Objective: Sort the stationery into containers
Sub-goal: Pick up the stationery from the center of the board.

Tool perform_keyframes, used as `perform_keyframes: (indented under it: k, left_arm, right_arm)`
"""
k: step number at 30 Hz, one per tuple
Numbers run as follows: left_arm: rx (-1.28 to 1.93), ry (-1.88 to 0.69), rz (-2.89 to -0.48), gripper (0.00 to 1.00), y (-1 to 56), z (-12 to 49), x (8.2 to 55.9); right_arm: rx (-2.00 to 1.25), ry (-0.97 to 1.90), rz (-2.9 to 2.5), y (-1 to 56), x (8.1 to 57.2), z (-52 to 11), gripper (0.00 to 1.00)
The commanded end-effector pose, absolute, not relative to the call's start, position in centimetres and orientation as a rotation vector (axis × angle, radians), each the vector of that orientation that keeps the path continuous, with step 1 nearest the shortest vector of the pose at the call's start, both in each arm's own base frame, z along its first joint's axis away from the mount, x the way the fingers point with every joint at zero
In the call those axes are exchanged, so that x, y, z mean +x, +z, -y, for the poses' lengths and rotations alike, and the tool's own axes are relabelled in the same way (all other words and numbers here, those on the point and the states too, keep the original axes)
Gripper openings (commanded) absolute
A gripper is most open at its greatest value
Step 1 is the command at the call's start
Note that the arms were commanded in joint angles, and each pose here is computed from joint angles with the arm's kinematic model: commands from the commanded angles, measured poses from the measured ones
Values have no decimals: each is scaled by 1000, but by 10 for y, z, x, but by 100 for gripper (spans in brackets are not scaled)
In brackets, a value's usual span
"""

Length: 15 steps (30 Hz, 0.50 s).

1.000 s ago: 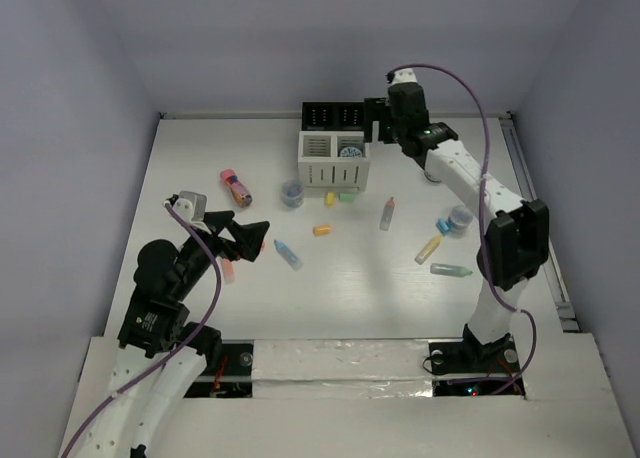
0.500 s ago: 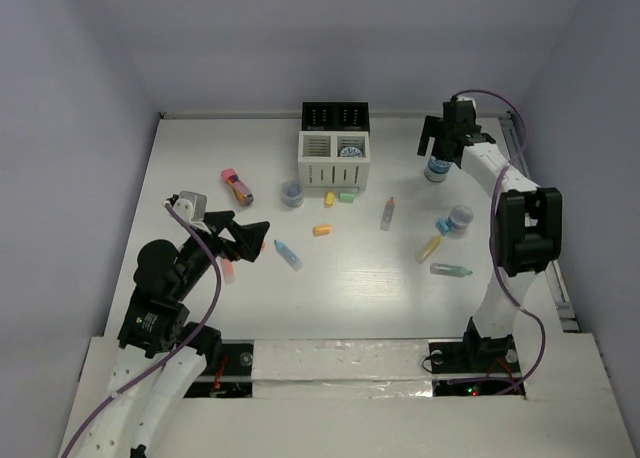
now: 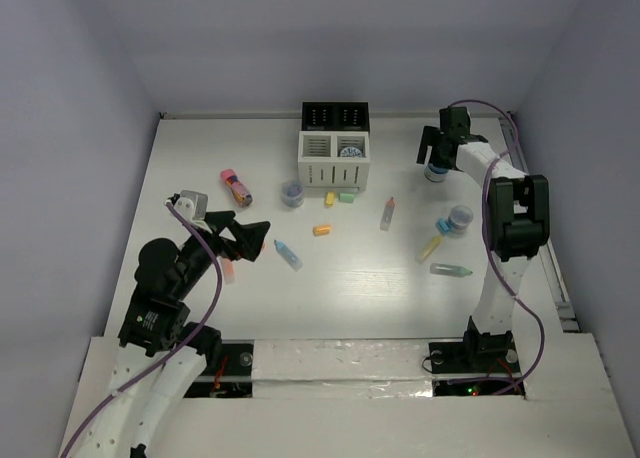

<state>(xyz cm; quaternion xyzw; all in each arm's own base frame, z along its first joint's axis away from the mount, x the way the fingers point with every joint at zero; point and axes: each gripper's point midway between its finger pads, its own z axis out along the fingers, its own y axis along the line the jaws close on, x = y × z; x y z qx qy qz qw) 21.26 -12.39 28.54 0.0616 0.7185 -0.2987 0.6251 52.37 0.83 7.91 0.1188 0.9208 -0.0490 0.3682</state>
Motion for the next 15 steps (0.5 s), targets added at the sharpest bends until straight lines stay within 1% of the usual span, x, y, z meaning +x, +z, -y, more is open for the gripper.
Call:
perform_keyframes:
  k: [1,3,6,7,9,10,11,12,13,15]
  left_arm:
    - [149,-693,-1611,99,295,126,216]
    - [150,-694,-1614,99,295,126,216]
    - [143,-688,-1616,99,294,124,217]
    - [143,-688,-1616,99,294,124,217]
    - [143,-688,-1616,99,294,124,217]
    - [143,-688,-1617,99,294,124,218]
    - [143,-688,-1617,99,294,124,218]
    - [142,-687,-1617,99,294,124,218]
    - [142,-687,-1619,99,294,124,218]
    - [142,-687,-1622,99,293,124,218]
  right_arm:
    - [323,-127,-2275,105,543,-5,90]
    - [324,-145,-2262,108,545,-2,89]
    - [321,-176,-2269,105,545,2,70]
    - [323,-181,-2267,106,546,2,61]
    - [327,-184,-2252,111,547,3,37]
    - [326,-185,-2249,112,546,4,29]
    - [336,-191,-2237,117,545,5,27]
    - [337,-176,-2199,134,545,5,24]
    - [324,-153,-2192,137,540,2,24]
    - [297,-107,-2114,165,541,-8,24]
